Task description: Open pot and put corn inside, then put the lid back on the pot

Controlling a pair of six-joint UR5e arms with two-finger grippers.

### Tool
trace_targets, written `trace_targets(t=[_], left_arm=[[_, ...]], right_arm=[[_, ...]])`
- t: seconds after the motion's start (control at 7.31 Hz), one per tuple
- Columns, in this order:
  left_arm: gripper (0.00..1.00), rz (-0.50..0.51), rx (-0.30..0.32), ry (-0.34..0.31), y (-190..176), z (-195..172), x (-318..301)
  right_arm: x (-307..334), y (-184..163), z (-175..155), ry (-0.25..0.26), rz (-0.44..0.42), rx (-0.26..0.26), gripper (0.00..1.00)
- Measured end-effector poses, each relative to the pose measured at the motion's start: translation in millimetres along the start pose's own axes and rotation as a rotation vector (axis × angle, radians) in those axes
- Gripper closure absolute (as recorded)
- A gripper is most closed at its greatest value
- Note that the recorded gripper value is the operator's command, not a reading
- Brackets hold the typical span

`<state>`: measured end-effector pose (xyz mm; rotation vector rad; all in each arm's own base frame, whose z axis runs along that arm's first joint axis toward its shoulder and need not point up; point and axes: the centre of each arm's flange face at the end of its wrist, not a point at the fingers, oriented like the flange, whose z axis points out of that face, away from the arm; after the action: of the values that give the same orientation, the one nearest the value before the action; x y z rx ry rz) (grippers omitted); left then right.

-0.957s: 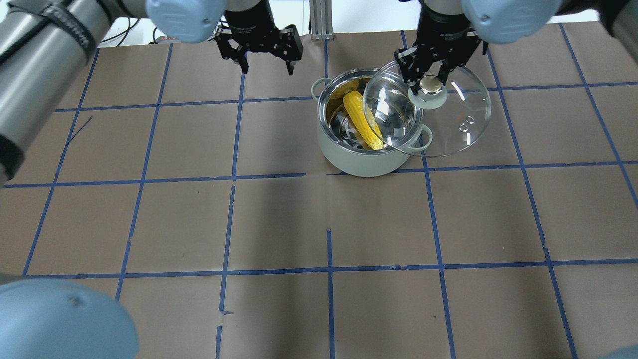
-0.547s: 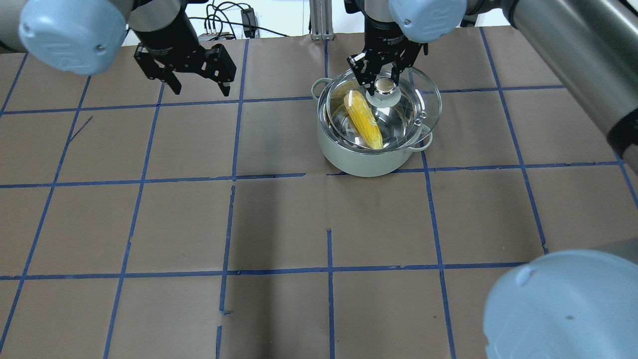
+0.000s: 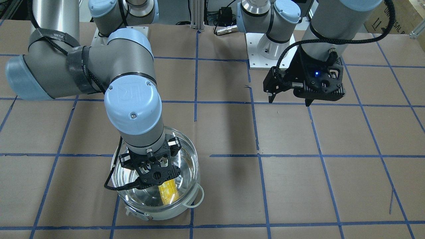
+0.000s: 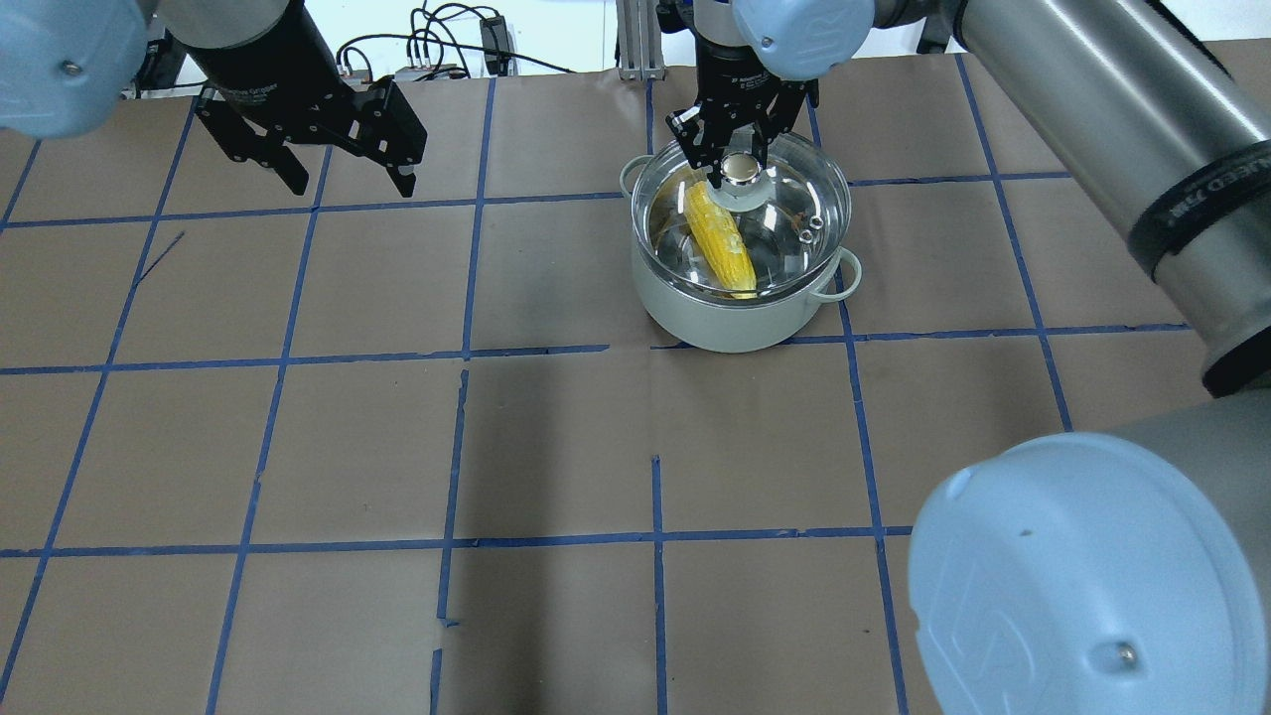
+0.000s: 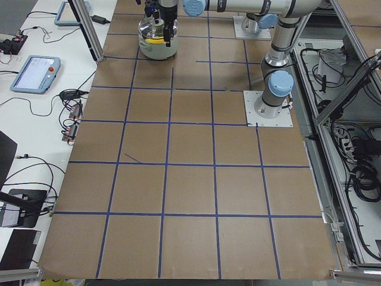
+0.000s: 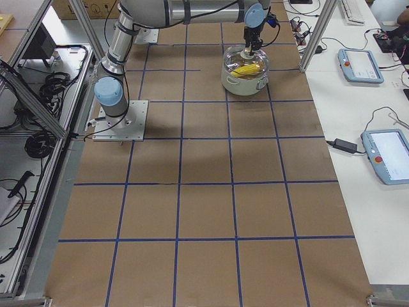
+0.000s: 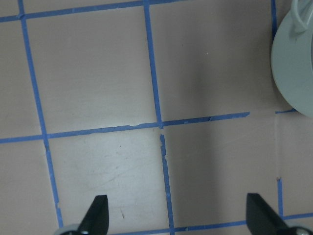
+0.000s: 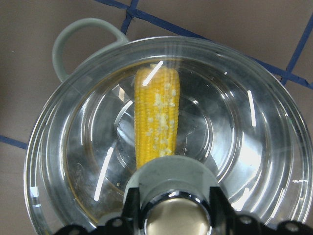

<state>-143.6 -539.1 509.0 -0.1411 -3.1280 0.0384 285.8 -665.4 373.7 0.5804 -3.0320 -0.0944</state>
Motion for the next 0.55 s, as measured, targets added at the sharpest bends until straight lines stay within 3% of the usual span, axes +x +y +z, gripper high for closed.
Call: trace_targets(t=[0.55], left_arm=[[0.0,-0.024,0.001,-0.017,5,-5,-28]], right_arm=[[1,-4,10,-0.004,-0.009,-0.015,0.57]])
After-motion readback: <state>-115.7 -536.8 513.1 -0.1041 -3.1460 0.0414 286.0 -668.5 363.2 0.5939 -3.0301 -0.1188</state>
